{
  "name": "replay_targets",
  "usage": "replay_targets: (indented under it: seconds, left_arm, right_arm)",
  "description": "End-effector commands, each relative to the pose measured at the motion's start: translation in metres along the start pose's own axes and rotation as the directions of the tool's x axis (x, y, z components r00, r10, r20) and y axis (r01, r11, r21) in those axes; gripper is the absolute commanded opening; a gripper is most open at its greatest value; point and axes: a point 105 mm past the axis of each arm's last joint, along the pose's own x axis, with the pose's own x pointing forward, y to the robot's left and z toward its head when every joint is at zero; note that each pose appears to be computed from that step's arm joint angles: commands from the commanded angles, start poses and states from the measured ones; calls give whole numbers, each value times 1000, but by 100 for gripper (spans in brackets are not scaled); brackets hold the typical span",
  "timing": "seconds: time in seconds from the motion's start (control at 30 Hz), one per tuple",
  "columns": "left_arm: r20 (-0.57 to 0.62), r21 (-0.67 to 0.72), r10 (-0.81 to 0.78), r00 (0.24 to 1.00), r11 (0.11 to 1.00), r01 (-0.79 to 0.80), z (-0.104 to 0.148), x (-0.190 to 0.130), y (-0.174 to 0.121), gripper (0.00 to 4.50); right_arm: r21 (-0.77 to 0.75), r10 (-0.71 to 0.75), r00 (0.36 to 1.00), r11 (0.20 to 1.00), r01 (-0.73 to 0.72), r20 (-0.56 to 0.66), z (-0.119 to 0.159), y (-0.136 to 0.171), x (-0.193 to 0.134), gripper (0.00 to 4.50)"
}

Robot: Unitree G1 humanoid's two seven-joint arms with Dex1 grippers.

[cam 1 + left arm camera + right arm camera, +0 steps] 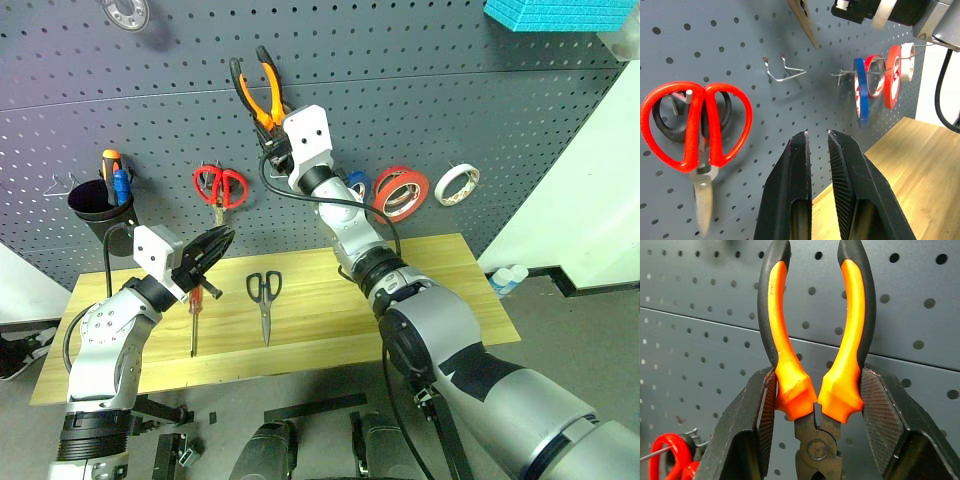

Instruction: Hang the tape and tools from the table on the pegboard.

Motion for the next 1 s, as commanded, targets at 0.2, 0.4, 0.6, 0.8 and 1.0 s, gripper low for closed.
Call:
replay_targets:
  seconds: [0.2,0.4,0.6,0.8,1.0]
  left_arm:
    - [41,43,6,999,999,-7,13,1,2,64]
    - [43,43,10,999,999,-12,13,0,1,64]
    - [40,46,14,999,999,-16,14,-2,2,64]
    - [41,50,19,999,999,-21,16,-3,2,64]
    - [39,52,24,999,998,-26,17,-5,1,64]
  right_arm:
    - [65,-2,994,998,-5,106,27,1,10,210]
    - [77,-4,995,997,-4,97,25,3,10,210]
    - [78,-8,998,997,3,65,17,4,8,210]
    - [70,-15,1000,997,13,20,7,1,5,210]
    - [59,-29,999,998,30,-13,0,-4,3,210]
